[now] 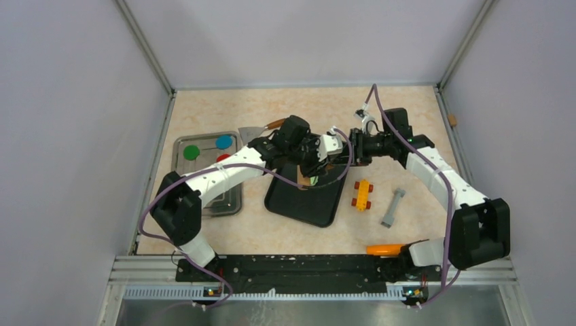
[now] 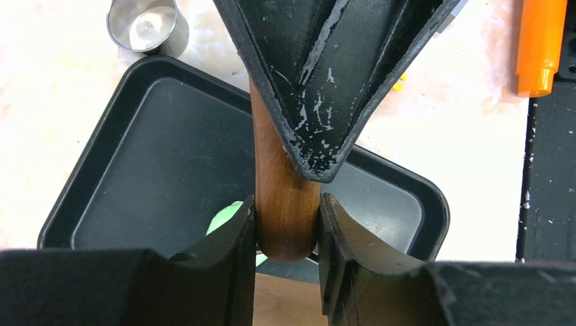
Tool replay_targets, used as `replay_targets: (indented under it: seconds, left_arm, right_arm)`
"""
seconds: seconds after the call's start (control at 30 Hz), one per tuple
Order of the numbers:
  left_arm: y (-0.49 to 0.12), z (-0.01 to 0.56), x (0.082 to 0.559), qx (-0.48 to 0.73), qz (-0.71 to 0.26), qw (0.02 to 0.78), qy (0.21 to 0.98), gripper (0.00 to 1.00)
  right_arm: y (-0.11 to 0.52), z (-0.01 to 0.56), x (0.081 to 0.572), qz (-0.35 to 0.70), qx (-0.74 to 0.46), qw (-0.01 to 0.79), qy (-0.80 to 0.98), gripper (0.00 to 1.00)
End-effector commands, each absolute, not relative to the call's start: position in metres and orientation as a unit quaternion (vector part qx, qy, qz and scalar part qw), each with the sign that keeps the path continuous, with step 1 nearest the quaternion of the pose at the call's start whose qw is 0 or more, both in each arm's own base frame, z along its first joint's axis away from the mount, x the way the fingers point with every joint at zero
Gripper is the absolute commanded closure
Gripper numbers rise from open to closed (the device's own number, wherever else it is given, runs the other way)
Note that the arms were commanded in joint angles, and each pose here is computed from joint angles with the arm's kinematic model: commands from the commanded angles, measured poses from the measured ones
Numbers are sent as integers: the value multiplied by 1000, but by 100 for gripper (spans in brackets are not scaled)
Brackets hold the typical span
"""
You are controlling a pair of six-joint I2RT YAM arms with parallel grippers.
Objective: Roll out the dumpling wrappers from the dough
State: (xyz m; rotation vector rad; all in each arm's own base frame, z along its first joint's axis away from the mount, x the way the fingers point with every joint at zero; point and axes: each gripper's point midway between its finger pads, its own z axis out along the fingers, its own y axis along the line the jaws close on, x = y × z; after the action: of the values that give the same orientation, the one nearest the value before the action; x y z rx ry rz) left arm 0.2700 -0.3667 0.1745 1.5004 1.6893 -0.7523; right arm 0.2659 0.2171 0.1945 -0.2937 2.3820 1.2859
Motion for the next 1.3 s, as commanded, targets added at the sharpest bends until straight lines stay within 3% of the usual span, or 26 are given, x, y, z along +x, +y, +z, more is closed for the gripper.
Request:
replay_targets:
  seconds: [0.0,0.07,0.4,0.93,1.27]
  left_arm:
    - [-385,204,281,585,-312,417,622,100]
    - [-386,194,284,591,-308,413,621,100]
    - [-402,147,318,572,-285,418,646,100]
    - [-403,123,367,543,-245,450,665,100]
    - [-375,85,359,542,-219,437,684,100]
  right_arm:
    - [219,192,273,460,-115,216,853,76]
    - [217,187,276,450,-124,219,857,100]
    - [213,154,300,407,-163,214,873,100]
    - [213,127,330,376,-197,214,880,100]
    - [211,98,326,349,-223,206,886,100]
